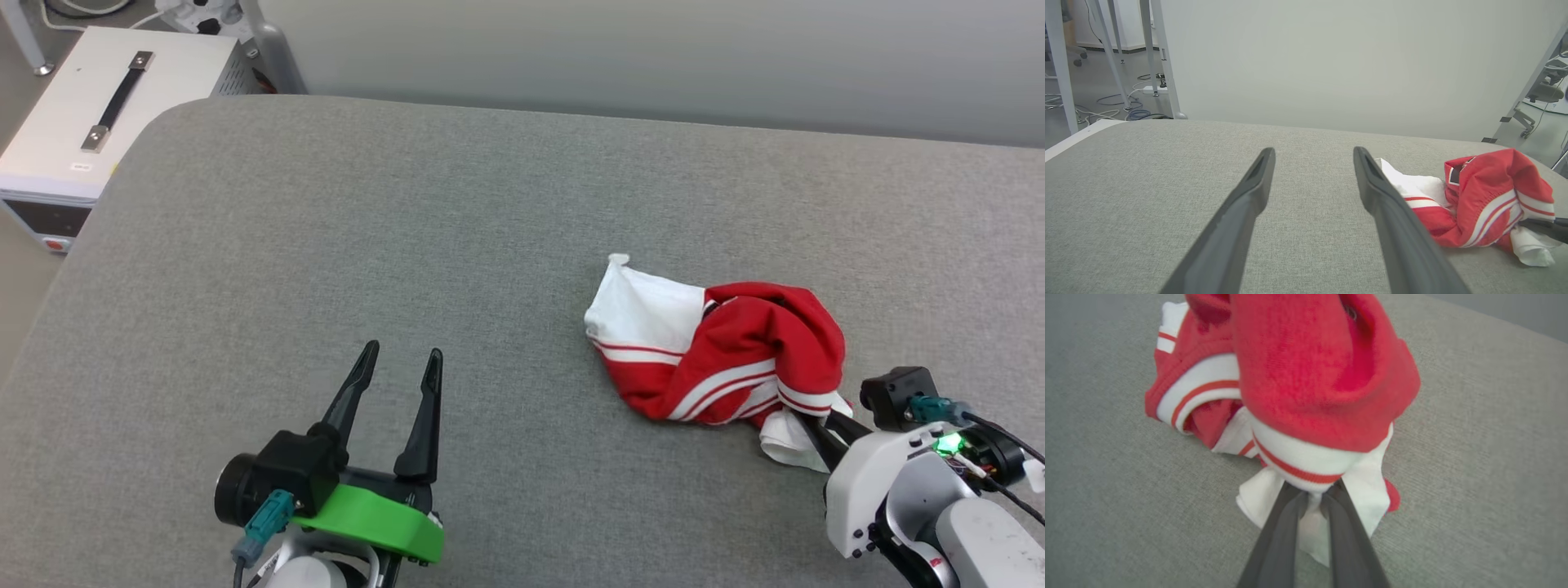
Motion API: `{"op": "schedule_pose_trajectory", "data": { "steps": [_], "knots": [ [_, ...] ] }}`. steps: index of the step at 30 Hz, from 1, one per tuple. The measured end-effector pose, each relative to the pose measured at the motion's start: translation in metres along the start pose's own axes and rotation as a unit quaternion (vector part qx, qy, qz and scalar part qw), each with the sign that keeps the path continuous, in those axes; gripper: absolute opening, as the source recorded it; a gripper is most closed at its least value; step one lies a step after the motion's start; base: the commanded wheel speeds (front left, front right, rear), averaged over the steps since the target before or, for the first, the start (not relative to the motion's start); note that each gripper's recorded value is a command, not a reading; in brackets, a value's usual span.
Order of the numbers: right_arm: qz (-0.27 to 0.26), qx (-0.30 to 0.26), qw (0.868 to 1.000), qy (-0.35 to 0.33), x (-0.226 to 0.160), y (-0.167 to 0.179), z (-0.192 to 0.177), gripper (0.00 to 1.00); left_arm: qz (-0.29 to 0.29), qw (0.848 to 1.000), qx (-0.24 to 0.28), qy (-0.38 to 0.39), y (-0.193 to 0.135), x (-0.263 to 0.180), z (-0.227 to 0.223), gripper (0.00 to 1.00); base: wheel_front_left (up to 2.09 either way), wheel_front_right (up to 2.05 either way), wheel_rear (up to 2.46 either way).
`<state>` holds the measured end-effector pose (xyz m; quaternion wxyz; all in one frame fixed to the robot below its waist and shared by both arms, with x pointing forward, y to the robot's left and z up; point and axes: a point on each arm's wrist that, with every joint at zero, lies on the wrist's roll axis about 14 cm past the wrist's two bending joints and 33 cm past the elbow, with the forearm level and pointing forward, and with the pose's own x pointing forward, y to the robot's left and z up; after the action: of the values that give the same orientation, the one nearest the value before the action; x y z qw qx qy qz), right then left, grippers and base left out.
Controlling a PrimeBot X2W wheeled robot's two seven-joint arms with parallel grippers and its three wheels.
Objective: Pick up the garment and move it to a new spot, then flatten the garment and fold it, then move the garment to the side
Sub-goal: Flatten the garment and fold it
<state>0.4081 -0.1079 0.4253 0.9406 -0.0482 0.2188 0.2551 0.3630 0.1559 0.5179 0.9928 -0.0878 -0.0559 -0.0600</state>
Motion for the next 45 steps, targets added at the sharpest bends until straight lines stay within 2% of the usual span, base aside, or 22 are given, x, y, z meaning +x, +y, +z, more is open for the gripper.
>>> {"op": "schedule_pose_trajectory", "data": {
  "steps": [7, 8, 9, 12, 16, 20, 24, 25, 29, 35, 38, 39, 43, 45],
  "knots": [
    [-0.044, 0.011, 0.999, 0.024, -0.024, -0.020, -0.017, 0.00, -0.022, 1.000, -0.005, 0.003, -0.013, 0.006, -0.003, 1.00, 0.00, 0.00, 0.00],
    [-0.046, 0.013, 0.999, 0.024, -0.027, -0.020, -0.018, 0.32, -0.027, 1.000, -0.006, 0.004, -0.017, 0.007, -0.004, 1.00, 0.00, 0.00, 0.00],
    [-0.048, 0.015, 0.999, 0.021, -0.029, -0.020, -0.018, 1.00, -0.030, 1.000, -0.006, 0.005, -0.019, 0.007, -0.005, 1.00, 0.00, 0.00, 0.00],
    [-0.058, 0.029, 0.998, -0.017, -0.034, -0.022, -0.001, 1.00, -0.038, 0.999, -0.009, 0.003, -0.024, 0.007, -0.003, 1.00, 0.00, 0.00, 0.00],
    [-0.078, 0.031, 0.990, -0.111, -0.050, -0.033, 0.045, 1.00, -0.045, 0.999, -0.010, -0.004, -0.029, 0.007, 0.001, 1.00, 0.00, 0.00, 0.00],
    [-0.109, 0.026, 0.971, -0.212, -0.078, -0.048, 0.090, 1.00, -0.049, 0.998, -0.021, -0.016, -0.032, 0.008, 0.009, 1.00, 0.00, 0.00, 0.00],
    [-0.140, 0.041, 0.950, -0.276, -0.104, -0.053, 0.104, 1.00, -0.058, 0.998, -0.033, -0.023, -0.039, 0.009, 0.013, 1.00, 0.00, 0.00, 0.00],
    [-0.157, 0.056, 0.944, -0.283, -0.114, -0.053, 0.097, 1.00, -0.070, 0.996, -0.051, -0.011, -0.048, 0.009, 0.006, 1.00, 0.00, 0.00, 0.00],
    [-0.169, 0.064, 0.941, -0.285, -0.119, -0.053, 0.093, 1.00, -0.093, 0.993, -0.070, 0.034, -0.066, 0.007, -0.021, 1.00, 0.00, 0.00, 0.00],
    [-0.182, 0.062, 0.940, -0.281, -0.122, -0.059, 0.093, 1.00, -0.161, 0.985, -0.040, 0.055, -0.094, 0.049, -0.010, 1.00, 0.00, 0.00, 0.00],
    [-0.191, 0.060, 0.939, -0.281, -0.124, -0.065, 0.095, 1.00, -0.205, 0.972, -0.012, 0.118, -0.114, 0.073, -0.014, 1.00, 0.00, 0.00, 0.00],
    [-0.194, 0.060, 0.938, -0.281, -0.124, -0.066, 0.096, 1.00, -0.220, 0.963, -0.003, 0.155, -0.121, 0.079, -0.021, 1.00, 0.00, 0.00, 0.00],
    [-0.197, 0.060, 0.941, -0.269, -0.118, -0.069, 0.094, 1.00, -0.269, 0.914, 0.022, 0.304, -0.143, 0.090, -0.047, 1.00, 0.00, 0.00, 0.00],
    [-0.196, 0.060, 0.942, -0.264, -0.115, -0.068, 0.093, 1.00, -0.278, 0.895, 0.046, 0.345, -0.143, 0.098, -0.053, 1.00, 0.00, 0.00, 0.00]
  ]
}}
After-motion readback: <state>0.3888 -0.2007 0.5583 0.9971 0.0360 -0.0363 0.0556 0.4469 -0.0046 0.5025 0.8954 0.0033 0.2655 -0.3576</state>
